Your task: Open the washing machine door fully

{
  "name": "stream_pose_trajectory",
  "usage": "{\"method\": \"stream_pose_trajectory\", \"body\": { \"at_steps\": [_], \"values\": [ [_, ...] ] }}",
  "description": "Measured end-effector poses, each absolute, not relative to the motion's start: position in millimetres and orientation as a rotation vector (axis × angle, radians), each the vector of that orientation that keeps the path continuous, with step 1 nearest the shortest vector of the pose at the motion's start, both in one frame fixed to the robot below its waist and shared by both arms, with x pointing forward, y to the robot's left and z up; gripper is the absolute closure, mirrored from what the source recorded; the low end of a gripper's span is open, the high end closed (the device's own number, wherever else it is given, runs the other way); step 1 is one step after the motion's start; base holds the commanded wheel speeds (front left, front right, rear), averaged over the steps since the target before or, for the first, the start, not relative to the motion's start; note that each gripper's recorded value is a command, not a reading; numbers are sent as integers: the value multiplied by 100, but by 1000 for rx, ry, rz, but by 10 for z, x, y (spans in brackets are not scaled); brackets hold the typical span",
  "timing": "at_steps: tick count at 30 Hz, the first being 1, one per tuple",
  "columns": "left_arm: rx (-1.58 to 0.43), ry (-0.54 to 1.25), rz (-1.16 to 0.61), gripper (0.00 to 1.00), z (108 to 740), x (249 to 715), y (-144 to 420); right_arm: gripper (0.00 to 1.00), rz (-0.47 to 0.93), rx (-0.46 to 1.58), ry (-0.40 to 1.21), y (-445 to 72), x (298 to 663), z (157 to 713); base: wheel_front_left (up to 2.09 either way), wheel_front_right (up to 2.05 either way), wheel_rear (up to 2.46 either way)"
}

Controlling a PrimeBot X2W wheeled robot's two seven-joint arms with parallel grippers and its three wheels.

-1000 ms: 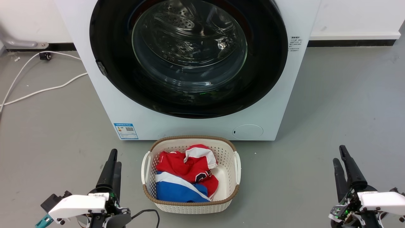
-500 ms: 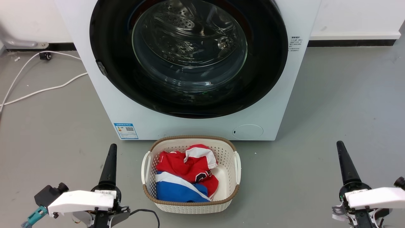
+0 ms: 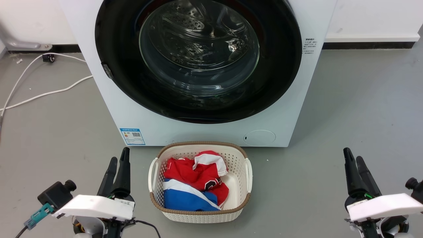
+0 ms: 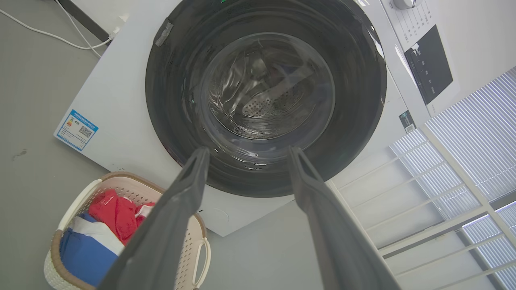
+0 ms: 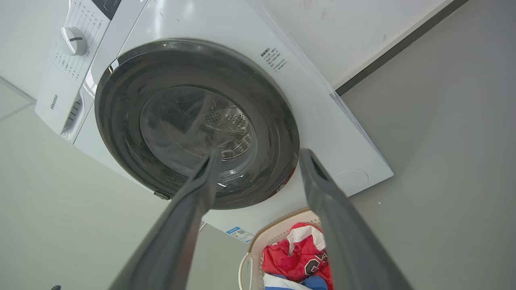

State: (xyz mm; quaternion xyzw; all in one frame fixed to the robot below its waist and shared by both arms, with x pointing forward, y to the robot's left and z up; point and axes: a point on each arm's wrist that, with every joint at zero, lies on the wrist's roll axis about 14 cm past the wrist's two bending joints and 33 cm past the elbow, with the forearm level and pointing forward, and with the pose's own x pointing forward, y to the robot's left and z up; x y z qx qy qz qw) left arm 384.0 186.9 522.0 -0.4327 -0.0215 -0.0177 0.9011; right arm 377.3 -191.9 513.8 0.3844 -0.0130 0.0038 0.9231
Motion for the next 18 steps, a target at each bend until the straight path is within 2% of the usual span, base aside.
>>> {"method": "stream_pose_trajectory", "body": {
  "at_steps": [7,18],
  "values": [
    [-651,-43,-77,0,5241,3839,1817,0,36,636,-19,-1863,3777,5171,0,0,0],
    [-432,-60,-129,0,5299,3854,1713,0,62,448,-10,-1826,3757,5218,0,0,0]
  ]
}}
